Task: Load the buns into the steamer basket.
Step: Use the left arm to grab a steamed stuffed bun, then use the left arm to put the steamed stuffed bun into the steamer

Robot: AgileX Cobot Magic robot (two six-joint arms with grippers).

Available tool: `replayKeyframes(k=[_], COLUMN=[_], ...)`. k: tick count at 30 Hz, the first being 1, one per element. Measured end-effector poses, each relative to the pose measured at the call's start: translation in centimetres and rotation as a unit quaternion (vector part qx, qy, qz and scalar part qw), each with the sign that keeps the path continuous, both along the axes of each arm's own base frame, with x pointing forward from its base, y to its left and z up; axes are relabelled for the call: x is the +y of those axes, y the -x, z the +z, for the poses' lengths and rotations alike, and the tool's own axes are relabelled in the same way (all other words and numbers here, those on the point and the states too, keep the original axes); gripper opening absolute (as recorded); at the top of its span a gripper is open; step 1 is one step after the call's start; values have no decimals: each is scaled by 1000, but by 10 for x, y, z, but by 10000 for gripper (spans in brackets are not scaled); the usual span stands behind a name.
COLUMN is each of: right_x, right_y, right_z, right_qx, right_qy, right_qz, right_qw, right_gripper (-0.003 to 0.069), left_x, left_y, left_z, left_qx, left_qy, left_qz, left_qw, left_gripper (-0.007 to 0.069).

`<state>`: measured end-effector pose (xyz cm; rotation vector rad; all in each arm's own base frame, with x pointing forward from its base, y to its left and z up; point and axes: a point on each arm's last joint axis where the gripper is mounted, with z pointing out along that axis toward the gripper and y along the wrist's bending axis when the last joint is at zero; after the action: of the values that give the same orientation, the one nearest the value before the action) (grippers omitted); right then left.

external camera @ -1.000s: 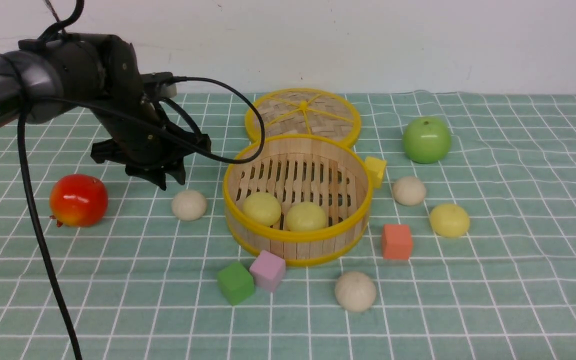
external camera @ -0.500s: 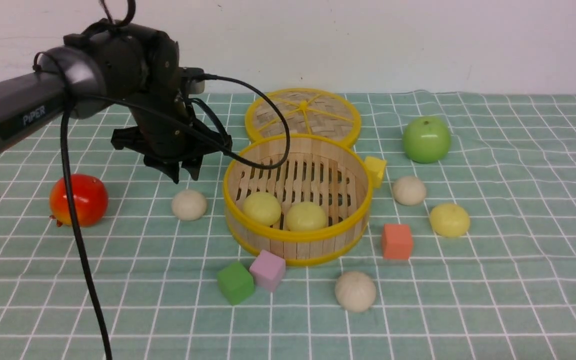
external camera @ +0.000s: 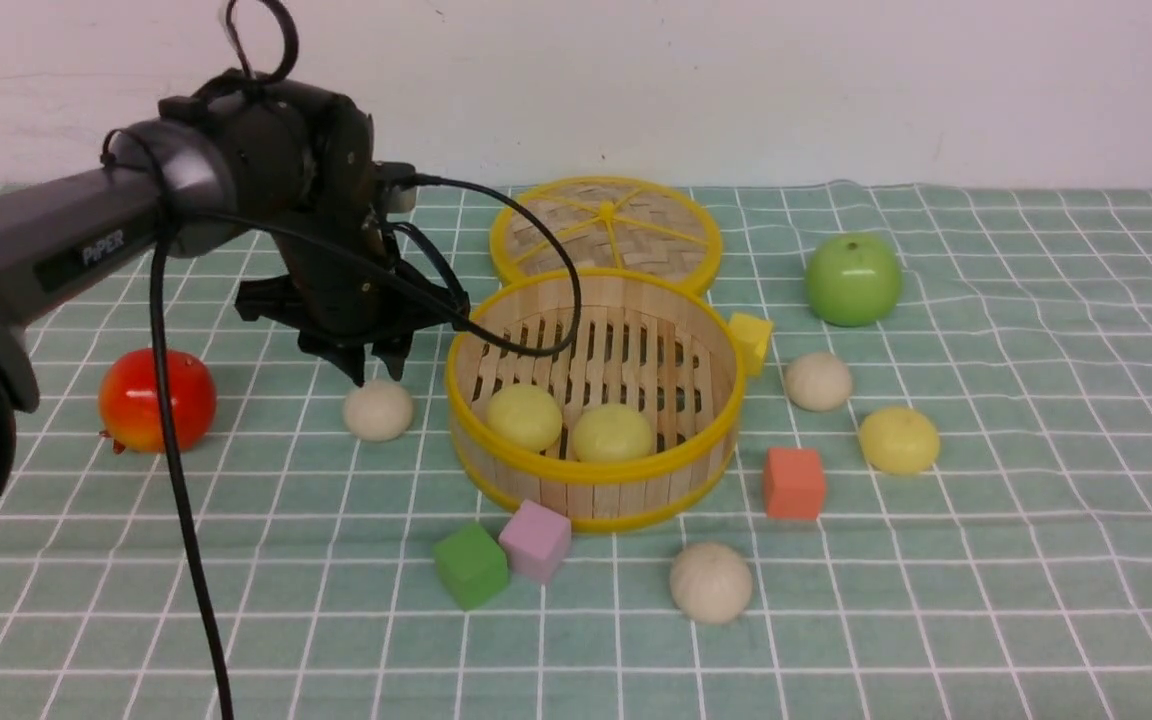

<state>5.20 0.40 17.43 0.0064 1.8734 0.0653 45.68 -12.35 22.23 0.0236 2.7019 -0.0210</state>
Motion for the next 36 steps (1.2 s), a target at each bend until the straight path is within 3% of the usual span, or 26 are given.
replayKeyframes(k=[22, 24, 30, 36], right_x=[0, 0, 0, 0], right_y=[0, 0, 0, 0], right_z=[0, 0, 0, 0], right_qx=[0, 0, 0, 0], right_qy=[0, 0, 0, 0], right_qz=[0, 0, 0, 0], right_qw=[1000, 1000, 1000, 1000], right_gripper=[239, 239, 239, 239], left_x=[0, 0, -2, -2], left_y=[-10, -10, -9, -8], left_z=[-31, -31, -31, -24], left_qx=[9, 9, 14, 14], left_qy=[-24, -24, -19, -18], left_qz=[-8, -8, -20, -21], left_qw=[1000, 1000, 1000, 1000], left_gripper=[232, 216, 12, -13])
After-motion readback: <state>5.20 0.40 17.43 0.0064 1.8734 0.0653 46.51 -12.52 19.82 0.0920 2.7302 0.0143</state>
